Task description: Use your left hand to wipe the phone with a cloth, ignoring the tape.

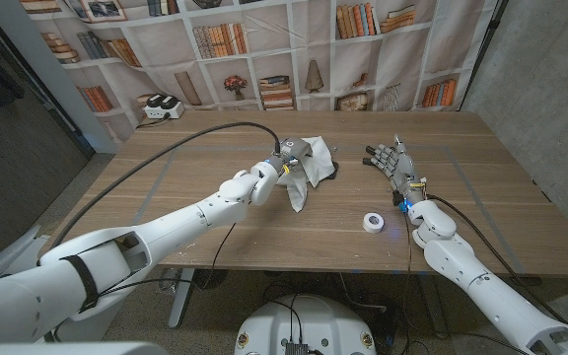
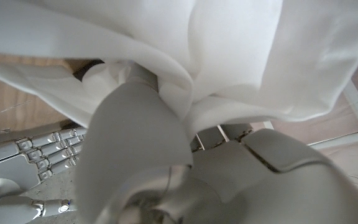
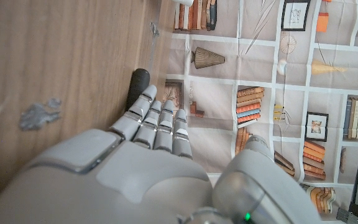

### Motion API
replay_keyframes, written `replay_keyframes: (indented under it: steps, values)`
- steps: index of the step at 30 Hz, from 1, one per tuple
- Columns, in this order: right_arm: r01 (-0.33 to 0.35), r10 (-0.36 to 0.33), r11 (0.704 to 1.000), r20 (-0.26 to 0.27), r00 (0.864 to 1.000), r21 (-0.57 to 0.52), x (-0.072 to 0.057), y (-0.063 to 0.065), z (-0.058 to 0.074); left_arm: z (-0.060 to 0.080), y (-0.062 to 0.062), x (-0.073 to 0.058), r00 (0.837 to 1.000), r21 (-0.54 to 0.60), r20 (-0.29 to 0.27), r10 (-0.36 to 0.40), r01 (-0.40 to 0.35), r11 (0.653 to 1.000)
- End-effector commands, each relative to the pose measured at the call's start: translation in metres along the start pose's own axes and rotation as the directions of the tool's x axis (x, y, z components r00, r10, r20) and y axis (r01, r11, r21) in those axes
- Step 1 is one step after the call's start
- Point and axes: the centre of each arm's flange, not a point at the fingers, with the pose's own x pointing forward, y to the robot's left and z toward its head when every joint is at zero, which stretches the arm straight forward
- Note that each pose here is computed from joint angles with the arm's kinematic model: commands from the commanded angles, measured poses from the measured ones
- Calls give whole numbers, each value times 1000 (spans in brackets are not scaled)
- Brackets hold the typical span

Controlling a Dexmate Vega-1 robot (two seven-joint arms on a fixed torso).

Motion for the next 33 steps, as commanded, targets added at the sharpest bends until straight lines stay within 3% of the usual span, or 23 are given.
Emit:
replay_keyframes:
  steps: [1,13,16,25,33]
  values:
    - [13,-13,1000,-5,1000,8,-9,-1,-4,-1,-2,7,1000,-12,-6,-17,17,1000]
    - [20,-20,1000,2,1000,13,-10,-4,-5,61,4,32,984,11,176,5,-7,1000]
    - [20,-20,1000,4,1000,12,-10,-4,-4,69,6,34,980,11,198,13,-15,1000]
    - [15,-15,1000,19,1000,7,-10,-5,1,75,7,36,977,14,212,13,-16,1000]
    - [5,-5,1000,33,999,-4,-10,-4,8,58,3,26,987,7,162,3,-4,1000]
